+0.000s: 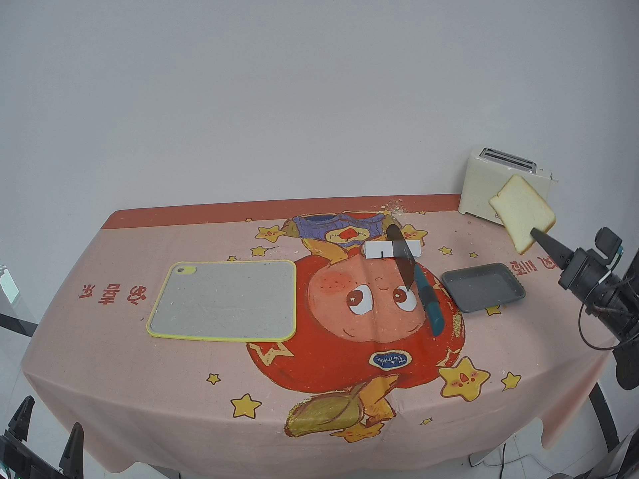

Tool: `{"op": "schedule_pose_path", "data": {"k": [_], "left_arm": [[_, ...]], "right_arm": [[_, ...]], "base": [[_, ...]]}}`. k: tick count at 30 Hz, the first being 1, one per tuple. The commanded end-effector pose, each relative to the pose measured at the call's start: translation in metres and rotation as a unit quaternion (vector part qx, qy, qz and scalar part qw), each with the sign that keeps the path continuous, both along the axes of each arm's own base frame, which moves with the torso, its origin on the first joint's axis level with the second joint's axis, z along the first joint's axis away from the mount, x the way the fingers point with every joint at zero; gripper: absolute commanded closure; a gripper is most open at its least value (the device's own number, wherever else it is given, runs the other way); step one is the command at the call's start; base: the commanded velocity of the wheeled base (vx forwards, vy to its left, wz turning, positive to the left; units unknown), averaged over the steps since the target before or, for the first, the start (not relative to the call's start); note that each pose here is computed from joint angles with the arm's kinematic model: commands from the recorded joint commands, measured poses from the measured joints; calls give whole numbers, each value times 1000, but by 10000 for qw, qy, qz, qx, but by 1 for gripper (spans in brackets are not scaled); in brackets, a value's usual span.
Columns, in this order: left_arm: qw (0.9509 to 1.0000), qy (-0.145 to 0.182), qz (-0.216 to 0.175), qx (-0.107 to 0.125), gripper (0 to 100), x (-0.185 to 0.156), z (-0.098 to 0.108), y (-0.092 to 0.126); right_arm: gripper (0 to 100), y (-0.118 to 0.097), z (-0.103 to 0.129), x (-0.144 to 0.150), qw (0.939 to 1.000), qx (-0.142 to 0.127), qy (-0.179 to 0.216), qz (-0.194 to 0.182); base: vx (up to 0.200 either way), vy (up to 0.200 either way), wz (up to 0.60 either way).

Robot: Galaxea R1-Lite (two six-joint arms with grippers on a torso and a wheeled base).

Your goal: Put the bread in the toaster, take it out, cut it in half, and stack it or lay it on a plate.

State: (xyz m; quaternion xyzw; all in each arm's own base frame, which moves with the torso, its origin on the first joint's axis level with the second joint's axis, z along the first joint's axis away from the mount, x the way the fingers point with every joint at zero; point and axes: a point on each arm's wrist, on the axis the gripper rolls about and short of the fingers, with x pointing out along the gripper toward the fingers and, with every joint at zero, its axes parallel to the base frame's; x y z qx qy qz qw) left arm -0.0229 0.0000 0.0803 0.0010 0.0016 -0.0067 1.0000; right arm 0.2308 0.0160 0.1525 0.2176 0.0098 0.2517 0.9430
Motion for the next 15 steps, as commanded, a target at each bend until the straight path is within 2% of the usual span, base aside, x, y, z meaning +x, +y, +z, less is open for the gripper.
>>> {"op": "schedule_pose_path", "data": {"k": [1,4,6,8,10,11,12,15], "left_arm": [[10000,45,-2,-2,0,1,-5,0],[10000,45,-2,-2,0,1,-5,0],[10000,45,-2,-2,0,1,-5,0],[10000,45,-2,-2,0,1,-5,0],[10000,46,-2,-9,0,1,-5,0],[10000,46,-2,-9,0,1,-5,0],[10000,46,6,-9,0,1,-5,0],[10000,45,-2,-2,0,1,-5,0]], "right_arm": [[100,1,52,10,9984,-285,-481,86],[100,1,73,10,9983,-457,-322,136],[100,0,78,10,9979,-556,-278,185],[100,-5,83,13,9937,-1078,-153,247],[100,-10,83,15,9897,-1405,-181,227],[100,-11,83,15,9893,-1431,-188,220],[100,-15,85,18,9851,-1677,-292,247],[100,-21,88,25,9804,-1920,-400,190]], "base": [[0,0,0],[0,0,0],[0,0,0],[0,0,0],[0,0,0],[0,0,0],[0,0,0],[0,0,0]]}}
